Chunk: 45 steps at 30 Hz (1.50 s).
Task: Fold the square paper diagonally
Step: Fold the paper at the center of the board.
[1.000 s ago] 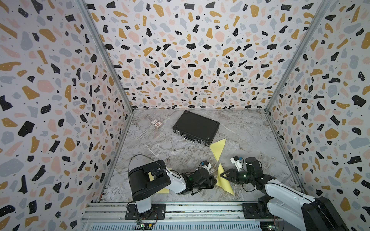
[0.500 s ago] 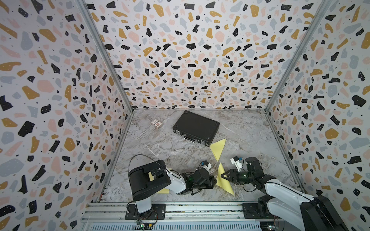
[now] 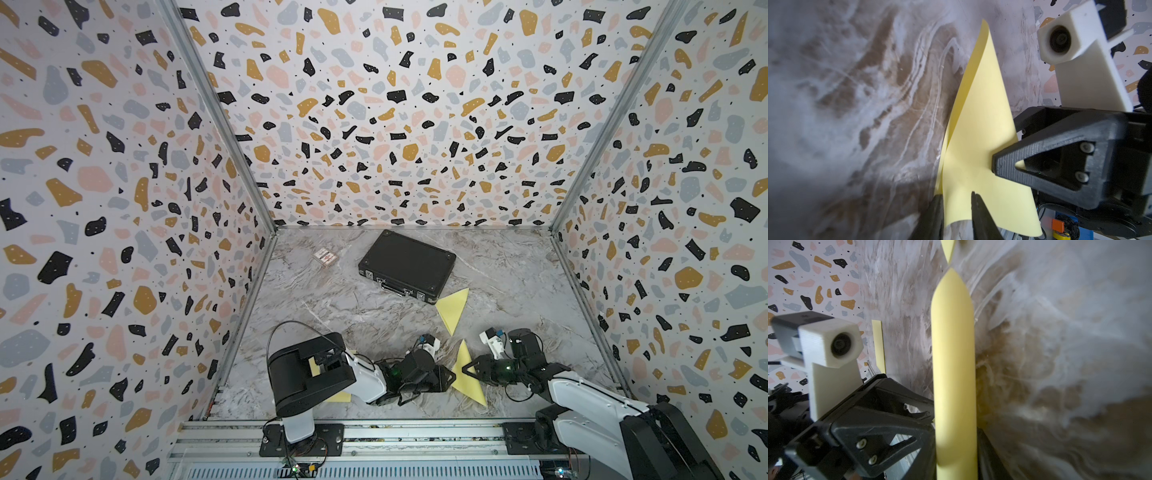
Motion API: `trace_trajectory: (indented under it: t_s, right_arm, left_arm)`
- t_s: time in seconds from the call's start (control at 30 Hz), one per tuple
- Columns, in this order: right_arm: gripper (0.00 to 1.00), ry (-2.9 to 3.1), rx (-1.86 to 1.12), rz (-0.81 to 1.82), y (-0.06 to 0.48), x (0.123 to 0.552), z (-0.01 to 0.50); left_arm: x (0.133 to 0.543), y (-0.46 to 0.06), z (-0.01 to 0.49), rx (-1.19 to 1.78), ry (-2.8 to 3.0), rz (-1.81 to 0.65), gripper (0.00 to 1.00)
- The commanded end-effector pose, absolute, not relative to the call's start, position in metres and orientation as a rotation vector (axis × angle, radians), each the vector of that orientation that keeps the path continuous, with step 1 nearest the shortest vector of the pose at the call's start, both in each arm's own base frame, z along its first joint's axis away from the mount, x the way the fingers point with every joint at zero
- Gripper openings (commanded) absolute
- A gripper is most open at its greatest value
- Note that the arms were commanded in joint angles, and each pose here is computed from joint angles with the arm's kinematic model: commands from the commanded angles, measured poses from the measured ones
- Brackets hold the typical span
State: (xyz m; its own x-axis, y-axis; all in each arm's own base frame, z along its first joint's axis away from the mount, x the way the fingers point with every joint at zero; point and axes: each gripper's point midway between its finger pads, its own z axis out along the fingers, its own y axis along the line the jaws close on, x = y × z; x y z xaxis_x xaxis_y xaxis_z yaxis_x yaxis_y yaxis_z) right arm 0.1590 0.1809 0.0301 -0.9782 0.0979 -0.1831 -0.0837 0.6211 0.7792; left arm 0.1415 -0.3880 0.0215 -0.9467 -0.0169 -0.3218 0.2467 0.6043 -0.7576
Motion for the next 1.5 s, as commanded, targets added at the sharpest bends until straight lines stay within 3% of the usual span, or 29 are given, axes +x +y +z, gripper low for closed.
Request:
trace_trajectory:
  t_s: [0.0,1.1,1.47]
  right_arm:
    - [0.32,2.667,0.022,1.219,0.175,0.159,0.022]
    - [0.31,2.695,0.148,1.089,0.159,0.161,0.002]
    - [0.31,2.700,0.161,1.058,0.156,0.160,0.002]
  left_arm:
    - [0.104,-0.297,-0.079,0.182,2.934,-0.724,0.29]
    - [0.103,-0.298,-0.080,0.187,2.941,-0.727,0.31]
    - [0.103,-0.297,-0.082,0.183,2.948,-0.716,0.15]
